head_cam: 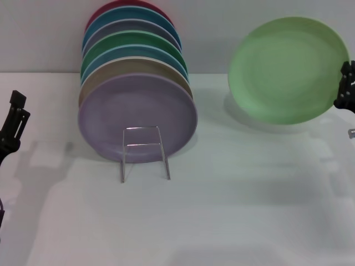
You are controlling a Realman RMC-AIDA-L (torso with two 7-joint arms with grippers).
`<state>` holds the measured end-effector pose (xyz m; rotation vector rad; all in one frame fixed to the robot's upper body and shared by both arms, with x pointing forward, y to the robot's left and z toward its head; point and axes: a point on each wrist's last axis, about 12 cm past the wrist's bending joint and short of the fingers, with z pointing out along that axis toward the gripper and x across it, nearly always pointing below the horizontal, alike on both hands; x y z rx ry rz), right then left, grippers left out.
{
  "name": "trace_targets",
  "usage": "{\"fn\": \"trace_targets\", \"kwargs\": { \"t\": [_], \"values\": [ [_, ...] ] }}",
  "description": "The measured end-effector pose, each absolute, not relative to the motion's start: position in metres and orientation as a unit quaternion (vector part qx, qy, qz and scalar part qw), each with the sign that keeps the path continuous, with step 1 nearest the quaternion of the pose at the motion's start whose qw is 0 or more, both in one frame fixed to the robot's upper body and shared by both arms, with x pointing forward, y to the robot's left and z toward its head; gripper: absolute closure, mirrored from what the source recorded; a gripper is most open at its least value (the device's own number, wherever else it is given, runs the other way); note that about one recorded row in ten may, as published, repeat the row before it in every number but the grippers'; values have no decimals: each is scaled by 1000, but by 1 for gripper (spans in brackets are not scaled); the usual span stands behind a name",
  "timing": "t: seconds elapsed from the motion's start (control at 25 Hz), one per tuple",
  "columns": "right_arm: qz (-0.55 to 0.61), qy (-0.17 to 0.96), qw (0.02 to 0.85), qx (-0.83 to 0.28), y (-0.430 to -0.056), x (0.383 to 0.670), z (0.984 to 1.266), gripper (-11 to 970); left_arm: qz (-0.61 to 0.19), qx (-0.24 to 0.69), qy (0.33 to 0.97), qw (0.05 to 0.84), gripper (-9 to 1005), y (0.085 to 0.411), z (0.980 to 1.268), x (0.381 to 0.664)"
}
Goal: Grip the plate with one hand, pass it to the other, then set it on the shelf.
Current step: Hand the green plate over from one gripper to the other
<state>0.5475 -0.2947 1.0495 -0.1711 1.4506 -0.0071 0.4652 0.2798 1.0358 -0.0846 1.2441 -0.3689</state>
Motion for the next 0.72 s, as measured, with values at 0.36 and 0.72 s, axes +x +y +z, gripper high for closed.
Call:
{"fn": "trace_targets", "kwargs": {
  "t": [0.36,0.72],
  "values": [
    [10,641,763,-79,-293,505,1036,942,-230,8,551,802,133,261,1037,436],
    [39,621,777,-96,-281,456,1025,942,-267,54,559,783,133,234,1032,419]
  ]
}}
